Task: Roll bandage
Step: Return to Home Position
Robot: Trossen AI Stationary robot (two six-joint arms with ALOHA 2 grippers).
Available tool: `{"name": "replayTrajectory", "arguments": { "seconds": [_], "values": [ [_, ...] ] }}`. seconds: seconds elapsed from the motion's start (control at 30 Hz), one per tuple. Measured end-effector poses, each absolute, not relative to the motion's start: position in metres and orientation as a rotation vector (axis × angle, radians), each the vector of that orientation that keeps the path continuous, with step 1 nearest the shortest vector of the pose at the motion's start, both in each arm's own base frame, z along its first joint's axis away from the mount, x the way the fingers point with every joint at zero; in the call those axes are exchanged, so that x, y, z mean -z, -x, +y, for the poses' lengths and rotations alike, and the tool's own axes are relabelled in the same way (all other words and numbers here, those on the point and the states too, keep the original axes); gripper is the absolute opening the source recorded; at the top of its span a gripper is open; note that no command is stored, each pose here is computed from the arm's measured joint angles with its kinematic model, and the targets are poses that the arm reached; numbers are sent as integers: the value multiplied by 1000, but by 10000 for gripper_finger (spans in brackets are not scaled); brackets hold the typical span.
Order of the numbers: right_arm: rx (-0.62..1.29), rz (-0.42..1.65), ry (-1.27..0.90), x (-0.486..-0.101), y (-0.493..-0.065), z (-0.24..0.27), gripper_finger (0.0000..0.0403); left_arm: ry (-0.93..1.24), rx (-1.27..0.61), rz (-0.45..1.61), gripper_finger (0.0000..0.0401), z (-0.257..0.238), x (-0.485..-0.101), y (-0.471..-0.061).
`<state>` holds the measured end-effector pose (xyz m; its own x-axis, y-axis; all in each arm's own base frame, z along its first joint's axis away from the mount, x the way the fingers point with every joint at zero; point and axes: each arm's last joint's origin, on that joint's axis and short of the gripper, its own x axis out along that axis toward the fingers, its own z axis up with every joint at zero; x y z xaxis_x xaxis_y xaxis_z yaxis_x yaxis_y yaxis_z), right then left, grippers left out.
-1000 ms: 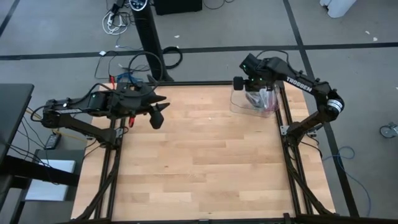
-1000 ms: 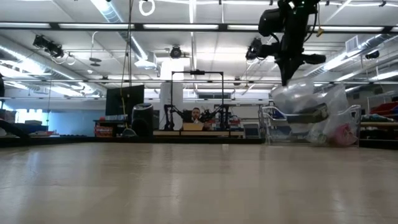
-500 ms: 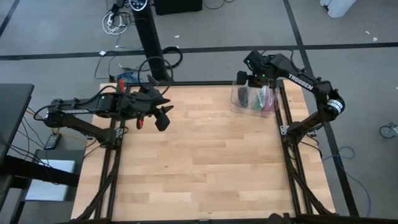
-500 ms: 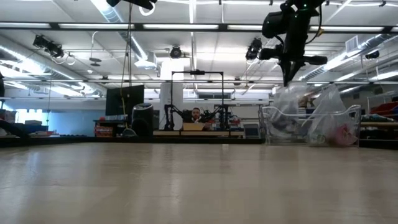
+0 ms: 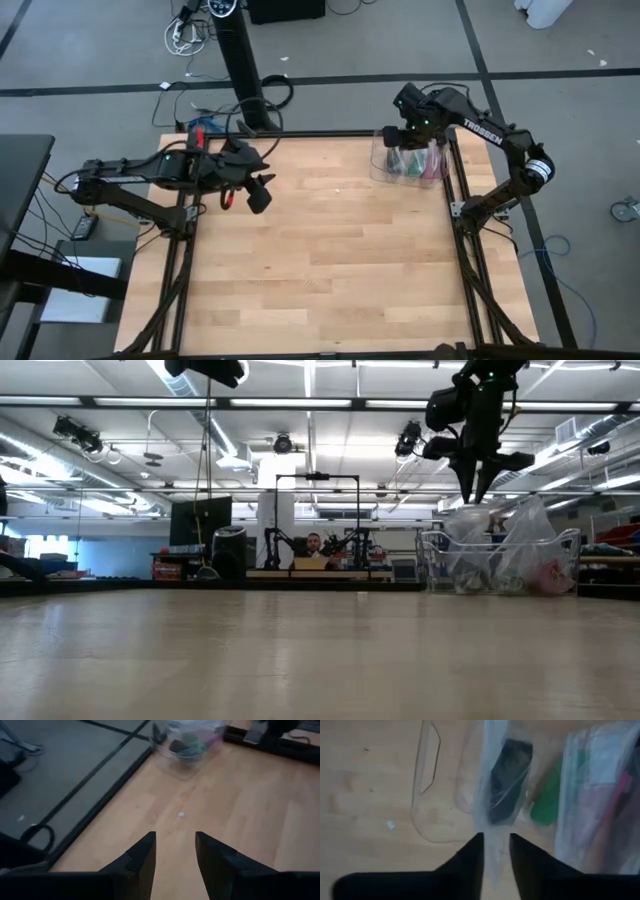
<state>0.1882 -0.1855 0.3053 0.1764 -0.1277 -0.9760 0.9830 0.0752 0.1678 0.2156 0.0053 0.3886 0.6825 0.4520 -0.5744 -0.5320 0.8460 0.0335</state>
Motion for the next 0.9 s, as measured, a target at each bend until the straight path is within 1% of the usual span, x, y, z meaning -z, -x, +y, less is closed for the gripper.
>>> {"name": "replayTrajectory", "arguments": {
  "seconds": [0.1,0.2,0.27,0.33,0.43,0.5,0.57,0.6,0.63,0.73,0.8,0.9],
  "values": [
    [1081,999,-1116,-316,-188,-186,135,164,-517,607,139,7,-379,-221],
    [1049,953,-1075,-328,-192,-187,170,216,-461,617,127,14,-359,-233],
    [1001,942,-1021,-337,-197,-184,181,258,-402,638,116,18,-339,-244],
    [930,932,-959,-347,-204,-179,180,297,-342,636,101,22,-320,-257],
    [823,933,-859,-360,-215,-167,147,332,-281,628,73,27,-296,-273],
    [717,929,-769,-368,-224,-156,107,346,-258,630,49,29,-285,-280],
    [605,915,-673,-376,-234,-140,57,350,-230,629,19,29,-282,-281],
    [549,896,-622,-380,-238,-131,31,344,-214,617,11,28,-284,-282],
    [497,876,-569,-384,-242,-123,17,337,-196,597,8,28,-287,-281],
    [374,768,-440,-393,-248,-98,10,301,-144,495,8,26,-306,-274],
    [330,676,-375,-397,-248,-85,4,290,-117,396,5,27,-322,-267],
    [273,528,-309,-398,-239,-72,3,277,-65,320,4,29,-338,-255]
  ]
}}
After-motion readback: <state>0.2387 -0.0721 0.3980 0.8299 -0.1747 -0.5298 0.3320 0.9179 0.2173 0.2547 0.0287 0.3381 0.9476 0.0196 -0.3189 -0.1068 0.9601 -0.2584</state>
